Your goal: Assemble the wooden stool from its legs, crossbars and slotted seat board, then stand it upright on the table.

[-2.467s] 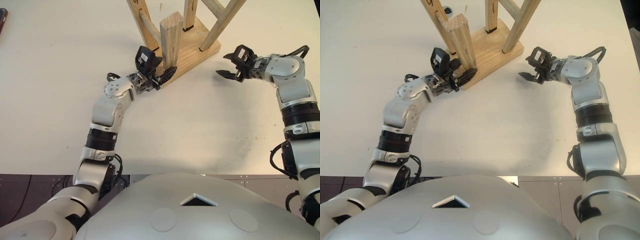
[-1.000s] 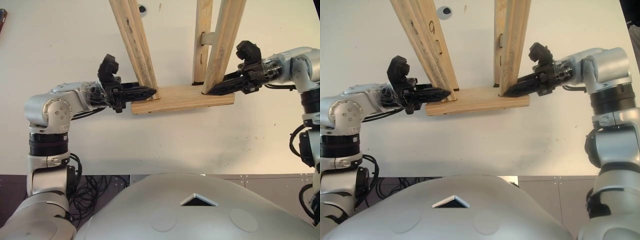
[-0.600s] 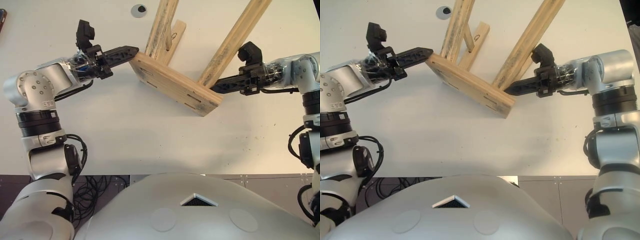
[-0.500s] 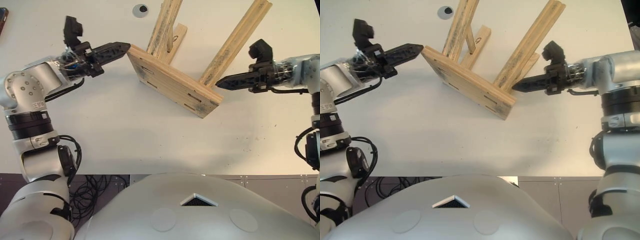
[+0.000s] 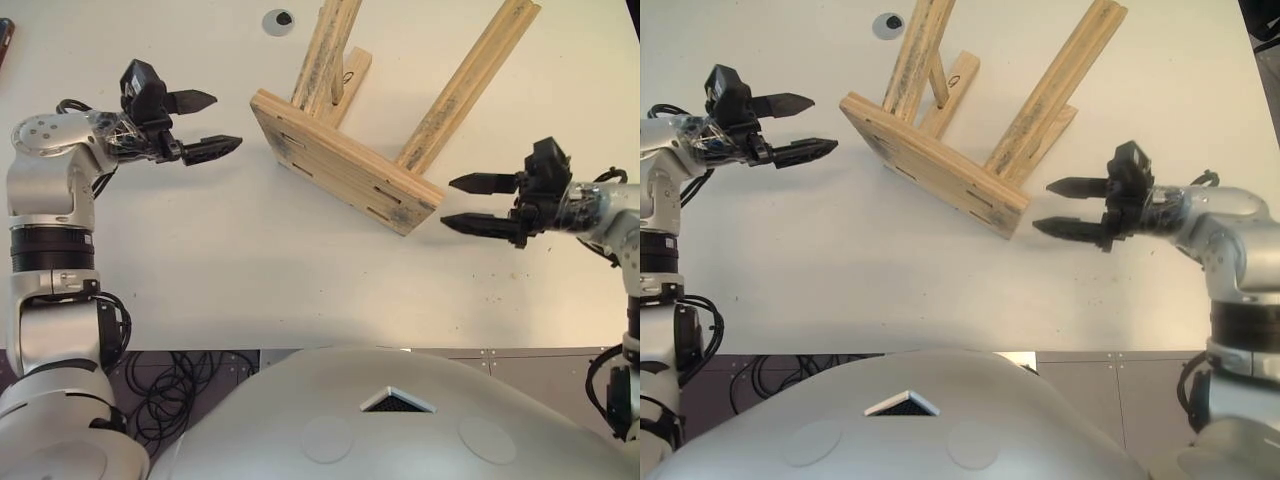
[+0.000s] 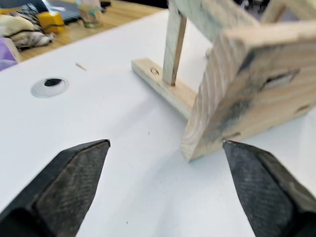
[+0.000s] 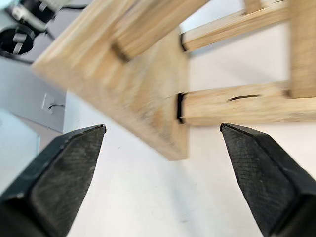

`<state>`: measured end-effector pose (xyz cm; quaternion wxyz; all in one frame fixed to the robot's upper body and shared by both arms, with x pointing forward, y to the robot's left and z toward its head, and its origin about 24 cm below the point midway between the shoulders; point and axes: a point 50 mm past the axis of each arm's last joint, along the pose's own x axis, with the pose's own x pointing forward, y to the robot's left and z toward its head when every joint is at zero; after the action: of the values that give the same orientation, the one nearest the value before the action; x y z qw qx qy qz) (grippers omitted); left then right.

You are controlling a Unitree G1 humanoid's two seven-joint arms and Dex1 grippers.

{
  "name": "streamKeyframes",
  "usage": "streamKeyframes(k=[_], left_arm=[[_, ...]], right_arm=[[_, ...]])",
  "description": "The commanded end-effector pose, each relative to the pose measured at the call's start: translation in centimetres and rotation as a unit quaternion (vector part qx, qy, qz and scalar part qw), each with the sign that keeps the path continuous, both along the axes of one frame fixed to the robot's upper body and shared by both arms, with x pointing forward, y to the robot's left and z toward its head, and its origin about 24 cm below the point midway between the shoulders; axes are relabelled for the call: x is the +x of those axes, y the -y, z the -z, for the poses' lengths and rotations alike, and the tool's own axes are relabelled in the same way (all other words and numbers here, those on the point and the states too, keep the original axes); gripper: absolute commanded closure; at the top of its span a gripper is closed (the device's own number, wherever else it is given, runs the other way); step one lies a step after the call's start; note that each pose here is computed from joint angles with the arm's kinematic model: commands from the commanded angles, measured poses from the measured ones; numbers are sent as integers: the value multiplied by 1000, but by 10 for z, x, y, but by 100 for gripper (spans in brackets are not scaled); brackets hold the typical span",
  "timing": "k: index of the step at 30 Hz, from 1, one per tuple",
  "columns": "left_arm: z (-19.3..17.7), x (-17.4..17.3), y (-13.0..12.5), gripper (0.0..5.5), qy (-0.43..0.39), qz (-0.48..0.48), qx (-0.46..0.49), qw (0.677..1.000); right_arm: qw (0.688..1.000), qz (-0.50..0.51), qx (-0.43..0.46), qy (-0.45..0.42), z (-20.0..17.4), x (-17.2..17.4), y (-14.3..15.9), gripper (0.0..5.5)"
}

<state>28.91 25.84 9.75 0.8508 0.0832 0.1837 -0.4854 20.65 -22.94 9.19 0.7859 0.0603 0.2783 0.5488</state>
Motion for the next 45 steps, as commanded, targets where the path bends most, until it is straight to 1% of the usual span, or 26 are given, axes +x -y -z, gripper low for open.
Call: streamKeyframes(k=[1, 4, 5, 7, 9, 12, 16, 20, 21, 22, 23, 25, 27, 29, 32, 33, 35, 37, 39, 41, 43, 45], left_arm=[[-3, 9, 6, 128, 2, 39, 5, 999], [2, 15, 20, 128, -6, 71, -4, 997], [4, 19, 26, 128, -8, 80, -5, 997], [7, 25, 37, 128, -10, 101, -9, 995], [6, 27, 45, 128, -12, 128, -14, 992], [7, 27, 54, 128, -13, 173, -10, 985], [8, 29, 70, 187, -23, 207, -39, 977], [4, 22, 78, 250, -49, 212, -100, 971], [2, 20, 80, 270, -62, 198, -127, 970], [0, 18, 81, 273, -75, 182, -149, 969], [-1, 16, 83, 298, -87, 169, -167, 968], [1, 11, 89, 321, -130, 129, -182, 966], [0, 2, 96, 324, -186, 102, -198, 957], [-3, -5, 99, 328, -218, 95, -209, 949], [-35, -13, 107, 329, -321, 52, -275, 905], [-47, -11, 107, 329, -336, 44, -296, 893], [-64, -2, 105, 329, -321, 12, -302, 897], [-76, 7, 103, 332, -303, -25, -296, 906], [-85, 14, 101, 337, -290, -63, -287, 911], [-93, 27, 99, 346, -280, -128, -292, 906], [-100, 38, 97, 347, -277, -181, -295, 896], [-103, 44, 98, 347, -276, -215, -268, 898]], right_arm=[[1000, -1, 7, 26, 11, -6, -32, 122], [999, 15, -14, 34, 25, -1, -47, 122], [998, 35, -21, 42, 30, 5, -51, 122], [995, 74, -42, 59, 36, 15, -54, 151], [989, 95, -75, 82, 41, 26, -48, 188], [988, 76, -91, 96, 42, 38, -33, 233], [989, 28, -103, 98, 42, 54, -15, 289], [992, -7, -97, 82, 38, 63, -11, 357], [994, -21, -87, 67, 35, 65, -13, 366], [995, -33, -75, 51, 33, 66, -15, 366], [997, -42, -61, 35, 30, 66, -18, 367], [998, -58, -23, -17, 21, 62, -20, 367], [995, -63, 24, -75, 6, 58, -21, 367], [991, -60, 51, -106, -4, 54, -22, 367], [971, -85, 135, -175, -53, 48, -20, 367], [964, -104, 155, -191, -72, 46, -22, 367], [949, -132, 199, -206, -105, 50, -27, 367], [928, -148, 263, -217, -130, 63, -28, 369], [912, -159, 304, -226, -143, 70, -28, 377], [904, -165, 318, -234, -150, 74, -31, 388], [898, -153, 335, -241, -159, 84, -34, 392], [894, -122, 352, -249, -167, 99, -39, 396]])
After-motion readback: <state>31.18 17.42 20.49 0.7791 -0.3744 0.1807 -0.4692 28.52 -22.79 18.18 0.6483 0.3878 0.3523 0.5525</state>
